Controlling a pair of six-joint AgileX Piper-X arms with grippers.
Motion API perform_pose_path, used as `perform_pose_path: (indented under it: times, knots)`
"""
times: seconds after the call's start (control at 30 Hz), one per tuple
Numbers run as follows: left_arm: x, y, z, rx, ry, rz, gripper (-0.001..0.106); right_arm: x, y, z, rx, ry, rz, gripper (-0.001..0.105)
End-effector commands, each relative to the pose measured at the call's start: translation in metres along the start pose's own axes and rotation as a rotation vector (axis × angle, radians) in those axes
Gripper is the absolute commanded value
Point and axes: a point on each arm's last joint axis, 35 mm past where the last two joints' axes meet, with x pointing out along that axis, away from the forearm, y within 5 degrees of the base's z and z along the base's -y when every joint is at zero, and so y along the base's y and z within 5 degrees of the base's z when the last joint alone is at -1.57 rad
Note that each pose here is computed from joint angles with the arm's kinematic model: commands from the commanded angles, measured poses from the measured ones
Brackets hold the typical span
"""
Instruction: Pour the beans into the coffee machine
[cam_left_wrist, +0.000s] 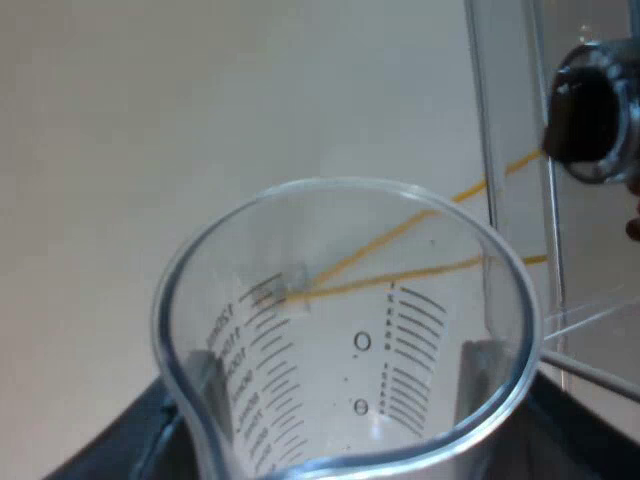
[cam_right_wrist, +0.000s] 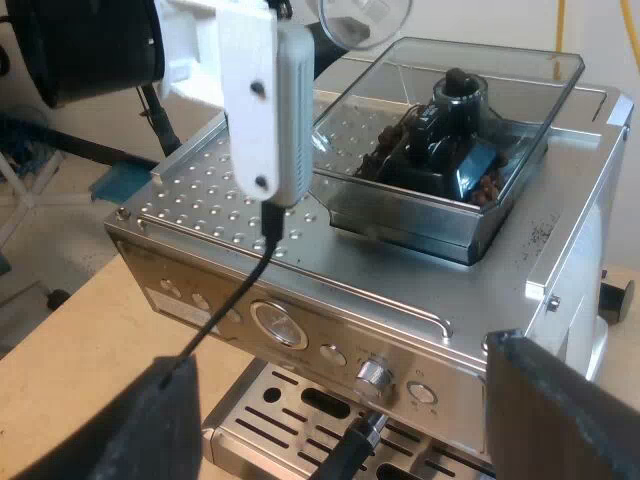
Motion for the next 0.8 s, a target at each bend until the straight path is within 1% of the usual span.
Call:
perform_pose_path:
  times: [0.03,0.07,0.1,0.13,0.17,0.2,0.23,0.33,0.37,0.4,0.47,0.5,0.53,0.57,0.6,0.63,0.7,0.77,0.8]
  knots:
    - [-0.001,0.003,0.001,-0.161,0.032,0.033,0.029,-0.007,0.001,0.004,-0.019,-0.031,0.003,0.062]
    - [-0.001,0.003,0.001,-0.185,0.033,0.034,0.029,-0.007,0.001,0.004,-0.019,-0.031,0.003,0.062]
    - [-0.003,0.003,0.001,-0.281,0.039,0.040,0.029,-0.007,0.001,0.004,-0.019,-0.031,0.003,0.062]
    - [-0.003,0.004,0.001,-0.339,0.046,0.045,0.029,-0.007,0.001,0.004,-0.019,-0.031,0.003,0.062]
    - [-0.003,0.004,0.000,-0.357,0.054,0.049,0.029,-0.007,0.001,0.004,-0.019,-0.031,0.003,0.062]
    - [-0.004,0.005,0.000,-0.401,0.061,0.057,0.029,-0.007,0.001,0.004,-0.019,-0.031,0.003,0.062]
    - [-0.004,0.005,0.000,-0.423,0.065,0.061,0.029,-0.007,0.001,0.004,-0.019,-0.031,0.003,0.062]
    - [-0.008,0.008,-0.001,-0.537,0.077,0.076,0.029,-0.007,0.001,0.004,-0.019,-0.031,0.003,0.062]
    - [-0.009,0.009,-0.002,-0.550,0.080,0.081,0.029,-0.007,0.001,0.004,-0.019,-0.031,0.003,0.062]
    - [-0.010,0.009,-0.002,-0.591,0.084,0.080,0.029,-0.007,0.001,0.004,-0.019,-0.031,0.003,0.062]
    - [-0.012,0.010,-0.002,-0.626,0.087,0.084,0.029,-0.007,0.001,0.004,-0.019,-0.031,0.003,0.062]
    - [-0.014,0.011,-0.003,-0.667,0.088,0.081,0.029,-0.007,0.001,0.004,-0.019,-0.031,0.003,0.062]
    - [-0.014,0.011,-0.003,-0.678,0.089,0.080,0.029,-0.007,0.001,0.004,-0.019,-0.031,0.003,0.062]
    - [-0.015,0.010,-0.003,-0.692,0.092,0.075,0.029,-0.007,0.001,0.004,-0.019,-0.031,0.003,0.062]
    - [-0.017,0.010,-0.004,-0.732,0.101,0.063,0.029,-0.007,0.001,0.004,-0.019,-0.031,0.003,0.062]
    - [-0.018,0.009,-0.004,-0.756,0.111,0.052,0.029,-0.007,0.001,0.004,-0.019,-0.031,0.003,0.062]
    - [-0.020,0.007,-0.005,-0.781,0.123,0.037,0.029,-0.007,0.001,0.004,-0.019,-0.031,0.003,0.062]
    - [-0.021,0.008,-0.010,-0.832,0.138,0.032,0.029,-0.007,0.001,0.004,-0.019,-0.031,0.003,0.062]
    - [-0.022,0.010,-0.012,-0.871,0.142,0.039,0.029,-0.007,0.001,0.004,-0.019,-0.031,0.003,0.062]
